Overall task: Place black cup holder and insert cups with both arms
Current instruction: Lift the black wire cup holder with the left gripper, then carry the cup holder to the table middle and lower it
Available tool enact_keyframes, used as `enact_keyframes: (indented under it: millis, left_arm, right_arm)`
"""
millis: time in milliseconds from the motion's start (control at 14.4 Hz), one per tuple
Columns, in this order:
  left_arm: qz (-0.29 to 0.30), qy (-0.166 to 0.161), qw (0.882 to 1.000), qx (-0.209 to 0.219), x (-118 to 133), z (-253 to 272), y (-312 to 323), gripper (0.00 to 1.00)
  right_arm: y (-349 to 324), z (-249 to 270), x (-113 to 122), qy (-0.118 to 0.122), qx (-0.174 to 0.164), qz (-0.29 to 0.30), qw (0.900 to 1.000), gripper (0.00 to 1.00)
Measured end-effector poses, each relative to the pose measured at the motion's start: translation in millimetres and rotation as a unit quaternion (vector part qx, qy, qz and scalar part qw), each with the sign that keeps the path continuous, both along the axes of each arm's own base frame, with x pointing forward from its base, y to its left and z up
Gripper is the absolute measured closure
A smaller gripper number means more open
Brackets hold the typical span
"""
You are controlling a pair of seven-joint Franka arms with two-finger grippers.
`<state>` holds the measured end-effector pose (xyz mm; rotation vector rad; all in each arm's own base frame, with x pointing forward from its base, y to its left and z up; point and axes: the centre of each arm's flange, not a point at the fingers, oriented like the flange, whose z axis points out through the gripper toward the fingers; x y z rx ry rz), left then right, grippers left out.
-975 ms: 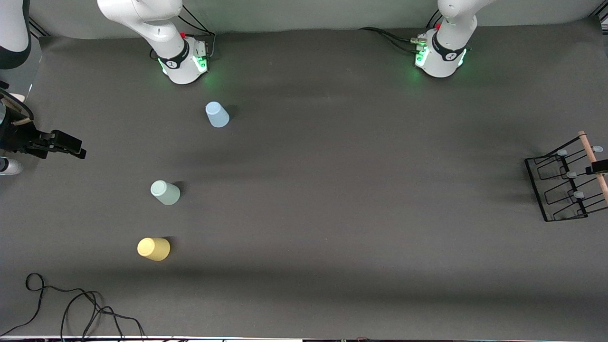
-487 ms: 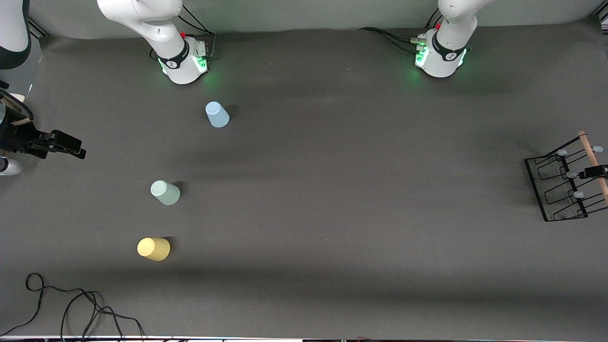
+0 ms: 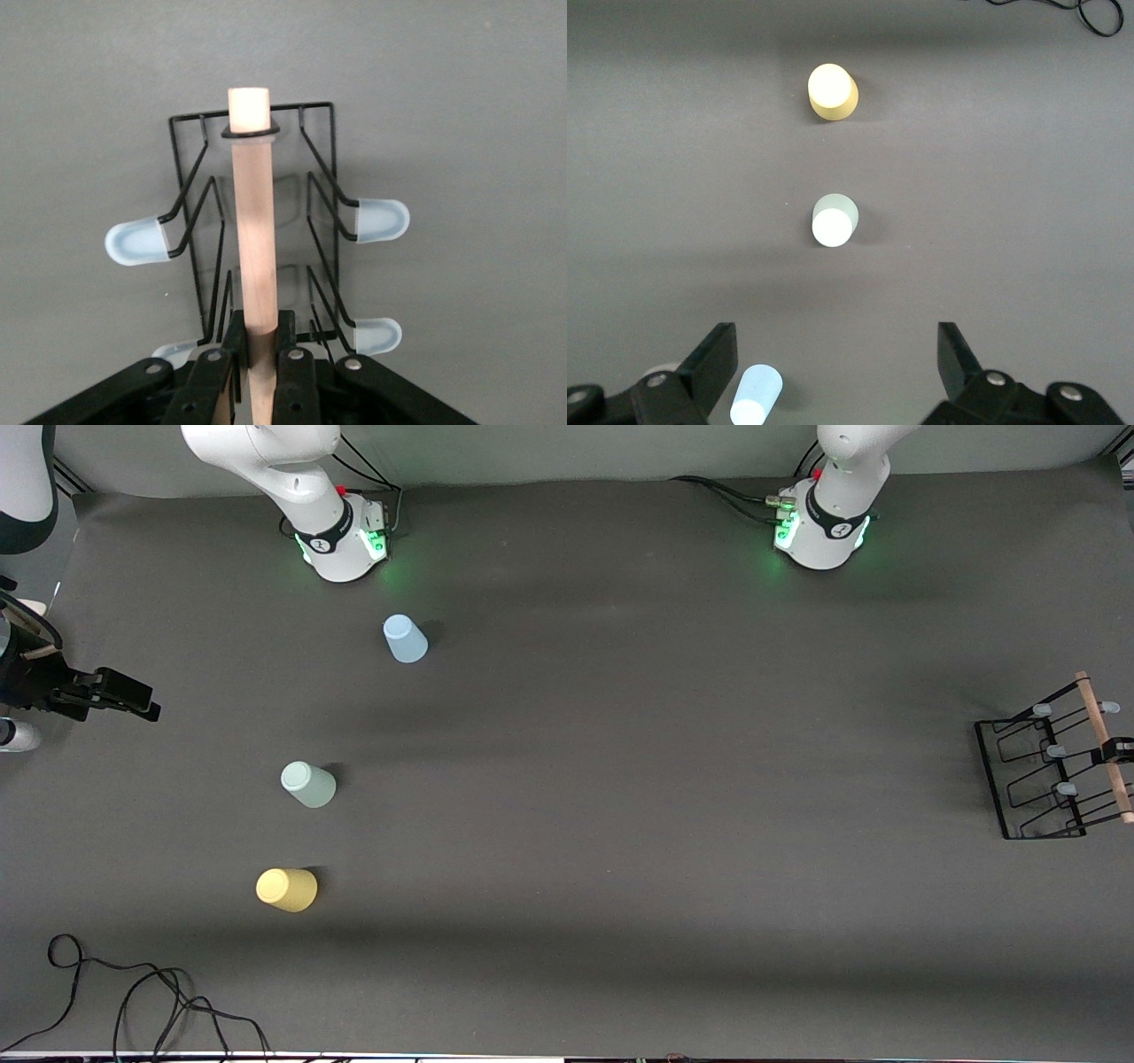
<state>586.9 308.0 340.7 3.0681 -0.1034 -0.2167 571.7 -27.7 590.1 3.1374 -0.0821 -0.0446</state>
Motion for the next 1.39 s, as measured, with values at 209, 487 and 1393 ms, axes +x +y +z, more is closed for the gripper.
enact_keyframes:
  millis: [209, 487, 1393]
  left_arm:
    - [-0.026, -0.006, 1.000, -0.010, 20.2, 12.6, -41.3, 0.84]
    - [-0.045, 0.015, 0.999, -0.010, 49.8, 37.5, -138.0, 0.84]
    - [0.020, 0.022, 1.000, -0.002, 48.3, 56.6, -540.8, 0.84]
  right_arm:
    - [0.0, 0.0, 0.0, 0.000, 0.000, 0.000, 1.000, 0.00]
    - [0.0, 0.0, 0.0, 0.000, 0.000, 0.000, 1.000, 0.00]
    - [0.1, 0.0, 0.0, 0.000, 0.001, 0.000, 1.000, 0.00]
